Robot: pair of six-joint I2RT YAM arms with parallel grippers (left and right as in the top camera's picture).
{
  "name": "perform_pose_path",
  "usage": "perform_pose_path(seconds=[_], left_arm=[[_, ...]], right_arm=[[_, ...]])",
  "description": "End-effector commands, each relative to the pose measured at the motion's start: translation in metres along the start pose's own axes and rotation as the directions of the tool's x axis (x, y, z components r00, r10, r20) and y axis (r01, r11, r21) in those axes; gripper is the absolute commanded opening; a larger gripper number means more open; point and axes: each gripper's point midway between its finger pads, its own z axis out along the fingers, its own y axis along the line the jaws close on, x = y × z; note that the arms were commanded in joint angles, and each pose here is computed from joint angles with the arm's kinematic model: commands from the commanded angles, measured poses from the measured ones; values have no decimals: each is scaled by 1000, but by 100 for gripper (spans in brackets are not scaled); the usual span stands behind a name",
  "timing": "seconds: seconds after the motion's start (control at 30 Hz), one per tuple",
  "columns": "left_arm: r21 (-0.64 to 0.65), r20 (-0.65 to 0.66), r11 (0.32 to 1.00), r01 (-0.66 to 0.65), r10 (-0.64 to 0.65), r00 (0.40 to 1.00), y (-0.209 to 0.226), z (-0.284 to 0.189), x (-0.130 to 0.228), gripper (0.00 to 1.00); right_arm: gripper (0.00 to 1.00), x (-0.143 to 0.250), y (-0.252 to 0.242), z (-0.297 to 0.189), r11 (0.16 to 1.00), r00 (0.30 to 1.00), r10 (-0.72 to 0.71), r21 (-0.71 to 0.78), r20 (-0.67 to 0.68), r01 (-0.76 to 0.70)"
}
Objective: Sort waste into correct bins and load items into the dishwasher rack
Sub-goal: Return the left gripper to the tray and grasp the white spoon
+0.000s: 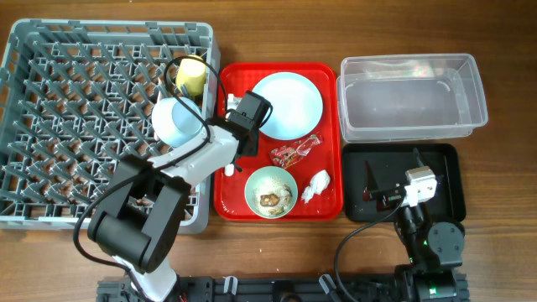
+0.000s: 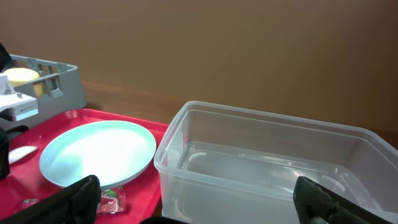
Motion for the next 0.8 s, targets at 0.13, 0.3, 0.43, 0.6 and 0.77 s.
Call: perform_pose_path(seconds=[0.13, 0.3, 0.43, 0.6, 0.77], left_arm=[[101, -88, 981, -167, 176, 980, -25, 12, 29, 4], [112, -71, 975, -190, 199, 977, -29, -4, 27, 4], [111, -69, 976, -189, 198, 978, -28, -6, 27, 4], [106, -73, 976, -190, 198, 977, -27, -3, 28, 4], [92, -101, 977, -192, 201, 974, -26, 10, 34, 4]], right_arm=[[100, -1, -3, 0, 1000, 1000, -3, 17, 7, 3], [100, -1, -3, 0, 1000, 1000, -3, 17, 7, 3], [100, -1, -3, 0, 1000, 1000, -3, 17, 7, 3], [100, -1, -3, 0, 1000, 1000, -3, 17, 7, 3], [100, -1, -3, 0, 1000, 1000, -3, 17, 7, 3]])
